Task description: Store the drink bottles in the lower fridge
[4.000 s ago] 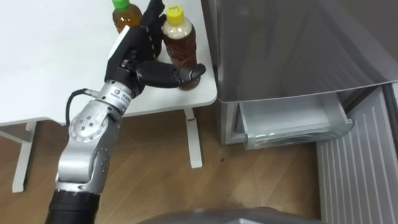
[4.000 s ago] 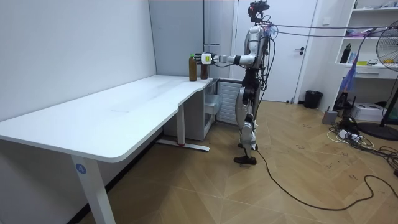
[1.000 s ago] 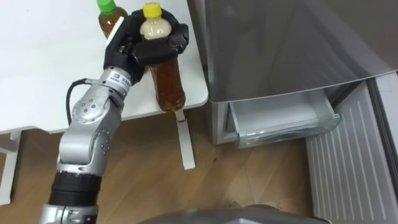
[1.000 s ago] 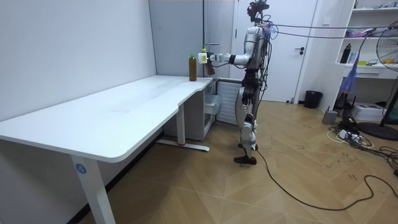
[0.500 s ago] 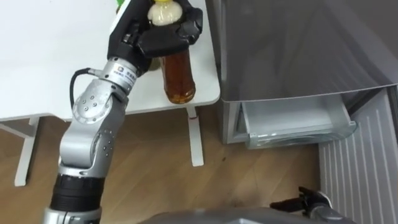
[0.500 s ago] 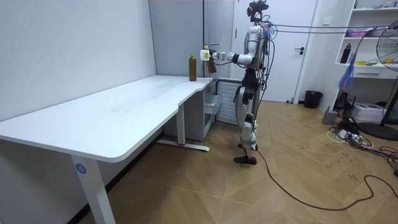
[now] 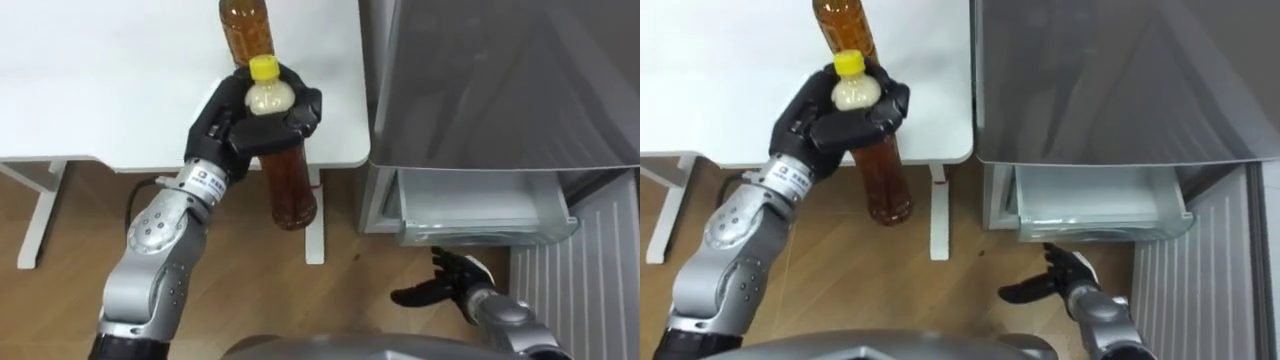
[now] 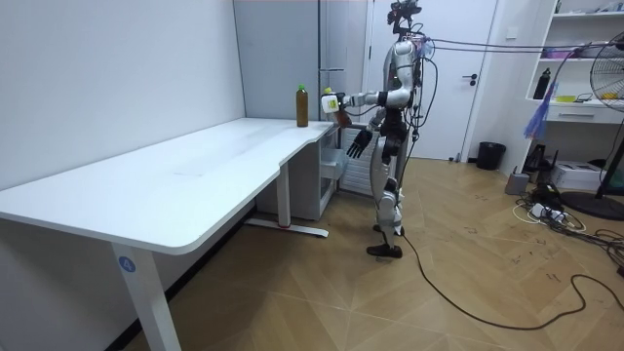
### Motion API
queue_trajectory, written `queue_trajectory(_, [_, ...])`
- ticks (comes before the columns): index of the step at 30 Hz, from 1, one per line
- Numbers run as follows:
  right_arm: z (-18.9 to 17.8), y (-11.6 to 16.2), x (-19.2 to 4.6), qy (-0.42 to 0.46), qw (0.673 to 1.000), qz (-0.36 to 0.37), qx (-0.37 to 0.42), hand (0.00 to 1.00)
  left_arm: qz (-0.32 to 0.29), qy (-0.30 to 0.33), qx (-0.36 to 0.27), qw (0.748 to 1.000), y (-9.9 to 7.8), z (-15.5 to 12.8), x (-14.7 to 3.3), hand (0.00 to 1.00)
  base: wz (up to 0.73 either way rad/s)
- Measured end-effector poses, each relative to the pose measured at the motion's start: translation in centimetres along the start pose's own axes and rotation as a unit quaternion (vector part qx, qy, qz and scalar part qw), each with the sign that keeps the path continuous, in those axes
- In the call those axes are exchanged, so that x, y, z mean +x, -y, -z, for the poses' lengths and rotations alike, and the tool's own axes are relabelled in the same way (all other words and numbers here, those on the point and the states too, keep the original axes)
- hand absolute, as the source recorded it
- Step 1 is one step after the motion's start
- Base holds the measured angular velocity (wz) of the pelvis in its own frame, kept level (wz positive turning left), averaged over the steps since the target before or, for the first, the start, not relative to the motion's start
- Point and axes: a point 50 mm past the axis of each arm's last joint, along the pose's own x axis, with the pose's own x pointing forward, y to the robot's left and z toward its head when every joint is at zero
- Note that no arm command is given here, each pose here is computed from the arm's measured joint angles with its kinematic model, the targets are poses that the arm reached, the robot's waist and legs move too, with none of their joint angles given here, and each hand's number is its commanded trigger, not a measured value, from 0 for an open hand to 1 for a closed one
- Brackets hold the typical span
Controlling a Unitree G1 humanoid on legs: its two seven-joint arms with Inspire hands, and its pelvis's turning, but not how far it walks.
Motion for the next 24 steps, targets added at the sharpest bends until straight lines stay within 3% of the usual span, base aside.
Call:
queue_trajectory(8, [-5.4,-2.5,-0.9,0.120,0.985,-0.116,-0.045,0.00,0.031,0.019,-0.002,0.999,1.0,0.0,0.0,1.00,0.02])
queue_trajectory(13, [-6.2,-3.1,-1.4,0.141,0.974,-0.172,-0.050,0.00,0.041,0.020,0.004,0.999,1.1,0.1,-0.2,1.00,0.07])
queue_trajectory(18, [-7.9,-3.5,-2.8,0.175,0.950,-0.237,-0.104,0.00,0.061,-0.007,0.019,0.998,1.2,0.9,-0.7,1.00,0.00])
queue_trajectory(24, [-8.2,-4.5,-3.2,0.177,0.928,-0.302,-0.128,0.00,0.109,-0.026,0.018,0.994,3.0,1.7,-0.8,1.00,-0.01])
